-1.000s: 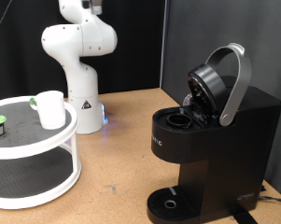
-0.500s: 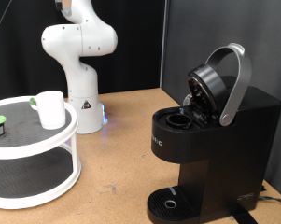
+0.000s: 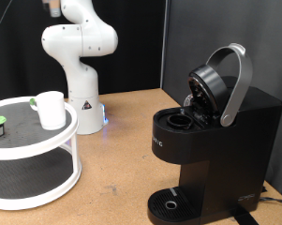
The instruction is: Make a cup of coffee with the keurig machine
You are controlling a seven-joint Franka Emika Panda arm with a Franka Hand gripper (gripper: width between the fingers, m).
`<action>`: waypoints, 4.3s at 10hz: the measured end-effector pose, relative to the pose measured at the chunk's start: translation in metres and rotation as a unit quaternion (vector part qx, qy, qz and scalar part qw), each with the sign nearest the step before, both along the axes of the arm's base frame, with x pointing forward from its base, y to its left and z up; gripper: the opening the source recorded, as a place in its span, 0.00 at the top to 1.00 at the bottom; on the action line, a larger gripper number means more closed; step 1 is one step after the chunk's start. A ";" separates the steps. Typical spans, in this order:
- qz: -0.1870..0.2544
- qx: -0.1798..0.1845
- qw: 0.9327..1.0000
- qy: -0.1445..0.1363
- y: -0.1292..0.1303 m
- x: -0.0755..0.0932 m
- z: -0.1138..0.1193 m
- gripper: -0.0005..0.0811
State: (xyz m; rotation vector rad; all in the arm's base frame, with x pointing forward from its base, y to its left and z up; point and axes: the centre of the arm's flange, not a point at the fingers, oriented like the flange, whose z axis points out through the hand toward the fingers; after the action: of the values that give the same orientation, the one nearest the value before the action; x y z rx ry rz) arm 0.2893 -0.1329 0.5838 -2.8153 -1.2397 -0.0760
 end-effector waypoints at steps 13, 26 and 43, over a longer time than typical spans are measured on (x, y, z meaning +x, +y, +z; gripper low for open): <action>0.089 0.010 0.996 -0.001 -0.107 -0.029 -0.018 0.01; 0.303 0.018 0.952 -0.025 -0.169 -0.016 -0.108 0.01; 0.342 -0.021 0.939 -0.004 -0.167 0.015 -0.205 0.01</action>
State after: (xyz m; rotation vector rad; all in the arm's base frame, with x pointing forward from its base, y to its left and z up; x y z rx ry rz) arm 0.3040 -0.2996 0.3787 -2.2418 -2.1483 -0.0226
